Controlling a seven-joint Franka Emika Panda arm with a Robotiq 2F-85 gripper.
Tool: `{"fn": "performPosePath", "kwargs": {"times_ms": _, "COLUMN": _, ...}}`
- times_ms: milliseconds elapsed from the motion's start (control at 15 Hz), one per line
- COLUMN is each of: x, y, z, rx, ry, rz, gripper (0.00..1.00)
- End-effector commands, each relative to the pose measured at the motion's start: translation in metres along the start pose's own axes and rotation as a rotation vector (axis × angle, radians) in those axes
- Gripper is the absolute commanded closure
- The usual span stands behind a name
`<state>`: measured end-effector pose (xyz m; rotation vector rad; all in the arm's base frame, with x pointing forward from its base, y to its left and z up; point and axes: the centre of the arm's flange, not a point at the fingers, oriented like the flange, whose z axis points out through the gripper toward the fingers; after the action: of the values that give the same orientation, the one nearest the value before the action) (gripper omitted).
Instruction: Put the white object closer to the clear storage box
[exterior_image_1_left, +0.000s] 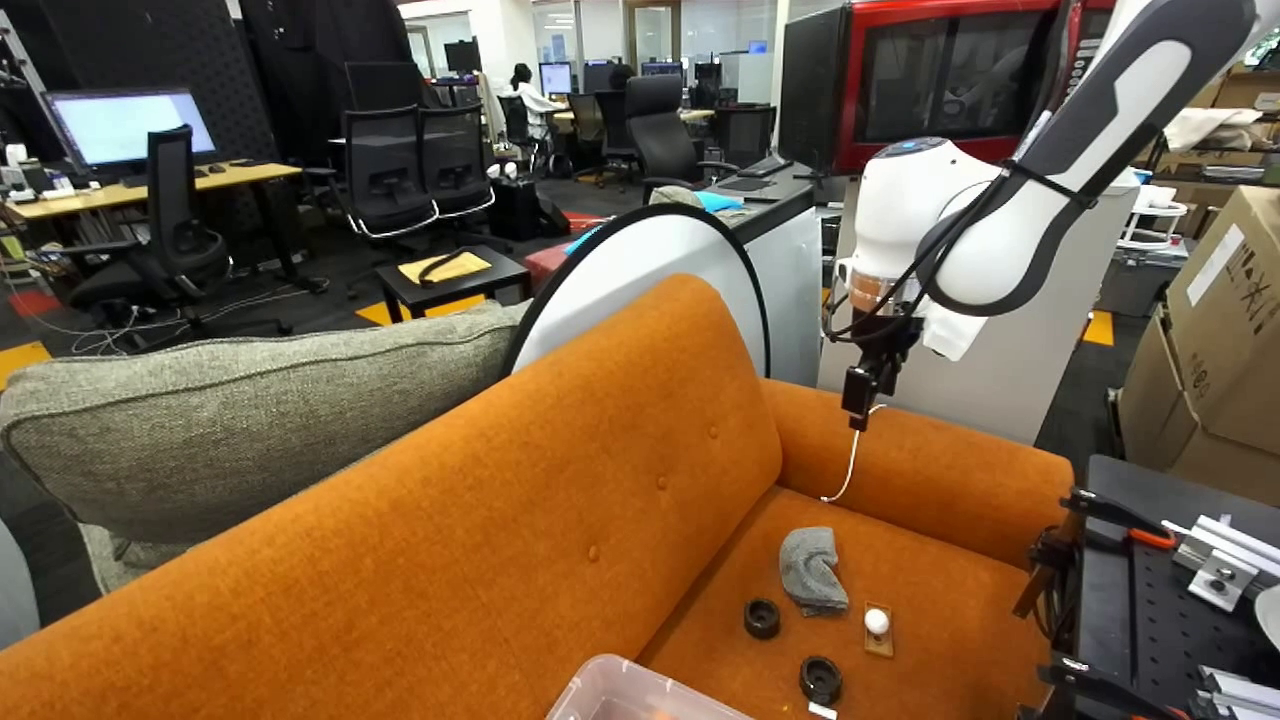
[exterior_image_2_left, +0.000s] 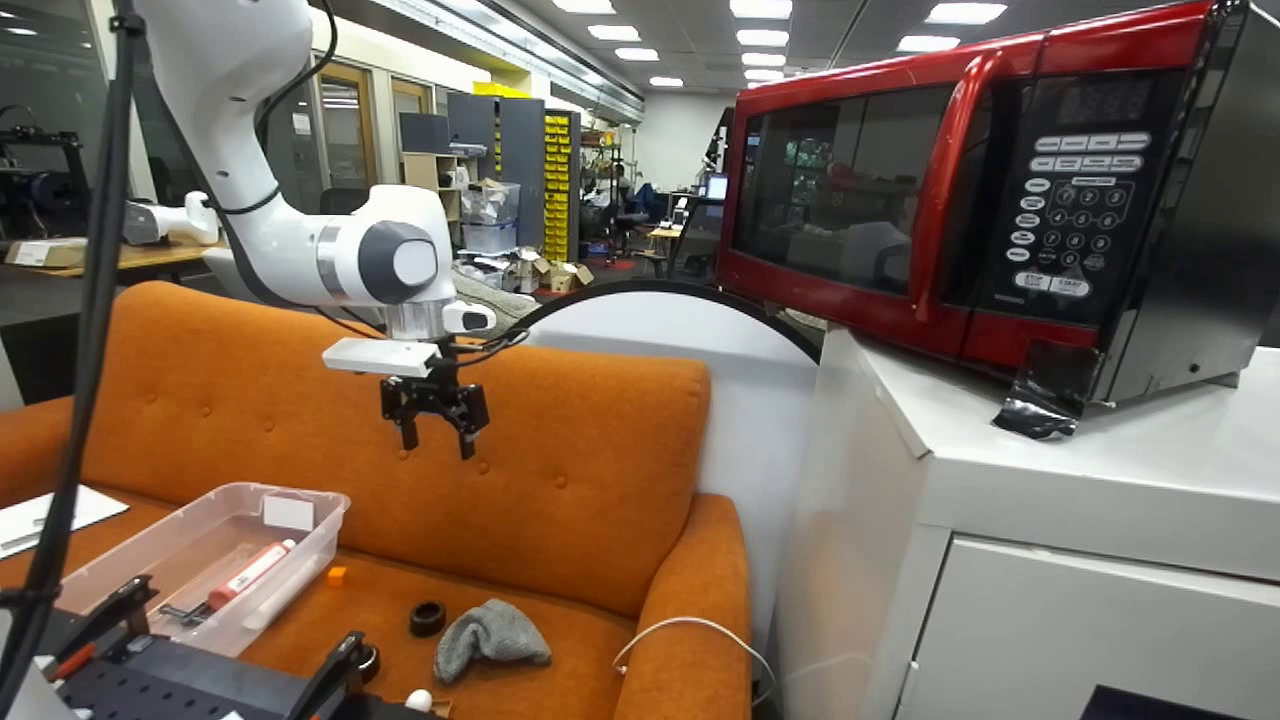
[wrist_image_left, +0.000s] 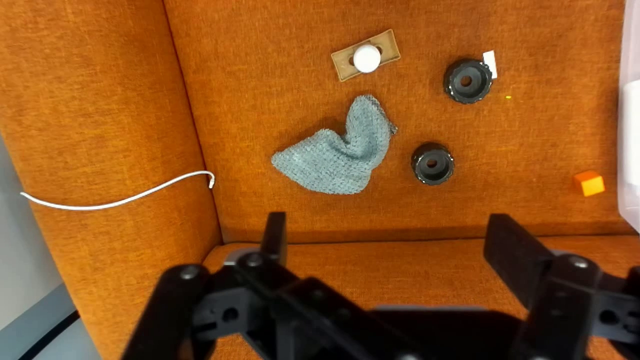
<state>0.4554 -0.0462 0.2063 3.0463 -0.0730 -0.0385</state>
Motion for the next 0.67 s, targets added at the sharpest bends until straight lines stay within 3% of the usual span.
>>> {"fn": "performPosePath", "kwargs": {"times_ms": 0, "x": 0.001, "y": 0.000, "z": 0.004, "rx": -0.003, "ry": -0.009, "rz": 0.008, "gripper": 0.00}}
{"fn": "performPosePath", "kwargs": {"times_ms": 400, "x": 0.009, "y": 0.018, "z": 0.047, "rx": 0.012, "ry": -0.069, "rz": 0.129, "gripper": 0.00}}
{"fn": "performPosePath", "kwargs": {"times_ms": 600, "x": 0.011, "y": 0.027, "z": 0.077, "rx": 0.059, "ry": -0.121, "rz": 0.216, "gripper": 0.00}}
